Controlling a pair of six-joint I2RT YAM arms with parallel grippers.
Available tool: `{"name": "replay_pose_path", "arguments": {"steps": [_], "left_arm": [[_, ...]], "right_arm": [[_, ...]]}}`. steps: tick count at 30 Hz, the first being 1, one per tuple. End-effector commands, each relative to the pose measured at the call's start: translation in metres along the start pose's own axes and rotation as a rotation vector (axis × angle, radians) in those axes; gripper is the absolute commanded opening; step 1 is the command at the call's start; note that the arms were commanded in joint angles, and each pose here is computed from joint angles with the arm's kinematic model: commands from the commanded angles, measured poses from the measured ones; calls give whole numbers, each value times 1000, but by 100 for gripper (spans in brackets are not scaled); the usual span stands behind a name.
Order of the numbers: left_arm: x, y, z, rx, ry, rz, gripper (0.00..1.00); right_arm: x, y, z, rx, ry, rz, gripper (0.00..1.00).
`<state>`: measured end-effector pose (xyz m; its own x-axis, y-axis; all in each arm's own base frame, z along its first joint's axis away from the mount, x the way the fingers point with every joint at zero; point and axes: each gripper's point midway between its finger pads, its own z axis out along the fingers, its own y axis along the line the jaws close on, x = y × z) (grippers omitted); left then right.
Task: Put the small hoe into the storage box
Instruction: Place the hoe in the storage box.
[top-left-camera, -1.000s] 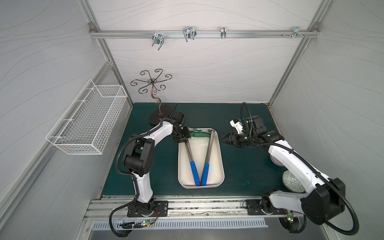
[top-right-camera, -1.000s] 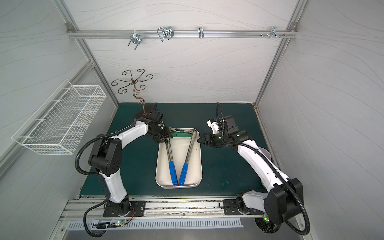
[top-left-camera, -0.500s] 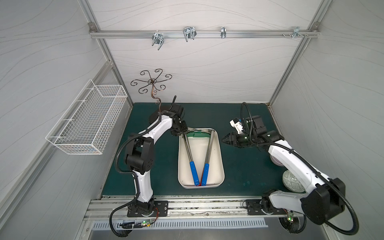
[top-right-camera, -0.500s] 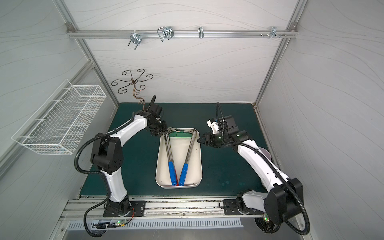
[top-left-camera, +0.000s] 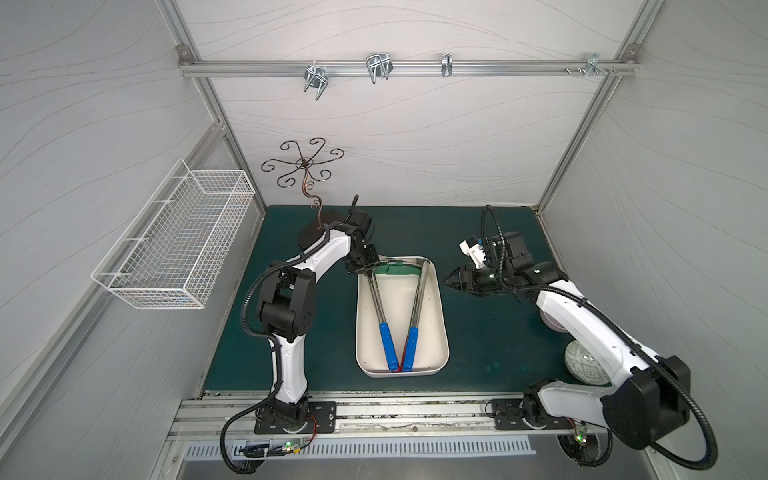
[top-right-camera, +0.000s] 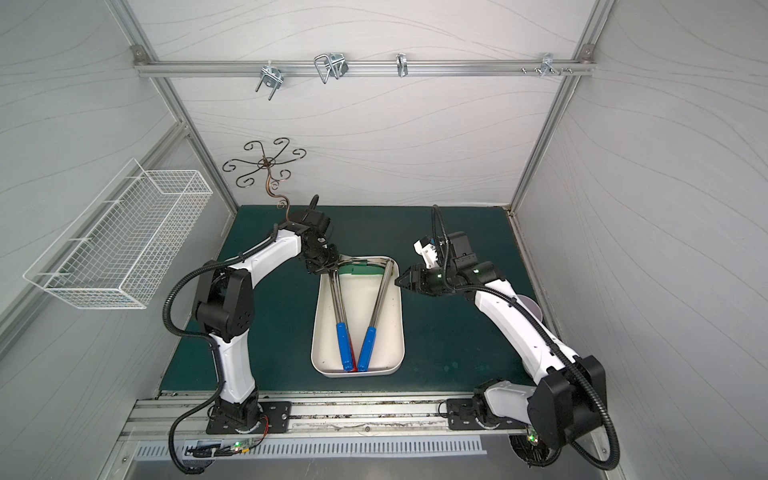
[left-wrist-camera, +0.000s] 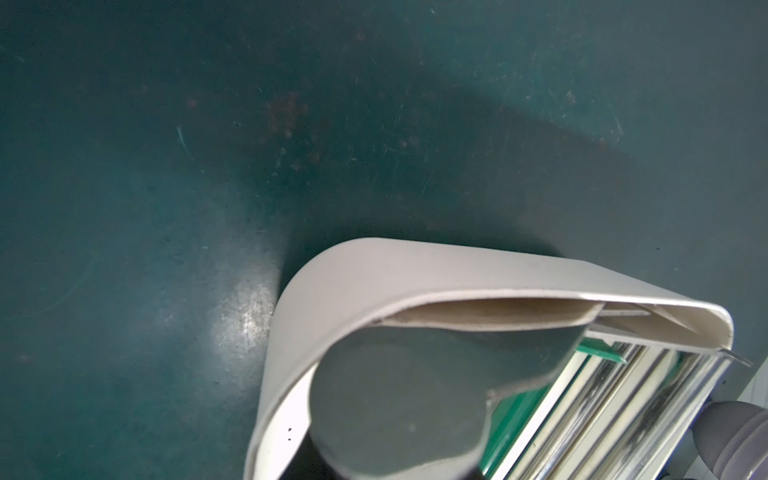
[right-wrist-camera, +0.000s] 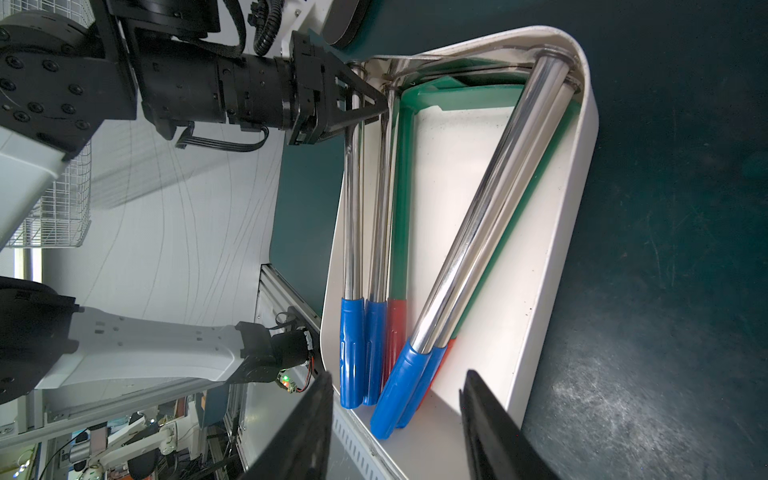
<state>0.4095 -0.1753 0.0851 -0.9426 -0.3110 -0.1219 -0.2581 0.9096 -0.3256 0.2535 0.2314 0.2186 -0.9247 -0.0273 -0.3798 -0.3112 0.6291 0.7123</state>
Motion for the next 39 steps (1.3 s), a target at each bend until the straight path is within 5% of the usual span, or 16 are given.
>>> {"name": "replay_pose_path", "arguments": {"steps": [1, 12, 22, 32, 35, 39], "left_arm": [[-8, -31, -42, 138, -83, 5, 0], [-5, -40, -38, 194, -60, -15, 0], [2, -42, 4, 230, 30, -64, 0], [16, -17, 30, 136, 74, -61, 0], [15, -13, 22, 113, 55, -48, 31], [9, -16, -2, 103, 4, -16, 47]], "right_arm": [[5, -1, 0, -6, 16, -13, 51], [2, 1, -1, -4, 12, -18, 51], [2, 1, 0, -8, 13, -20, 51], [6, -2, 1, -4, 19, -13, 51], [6, -1, 0, -4, 17, -14, 51], [7, -1, 0, -3, 17, -13, 51]]}}
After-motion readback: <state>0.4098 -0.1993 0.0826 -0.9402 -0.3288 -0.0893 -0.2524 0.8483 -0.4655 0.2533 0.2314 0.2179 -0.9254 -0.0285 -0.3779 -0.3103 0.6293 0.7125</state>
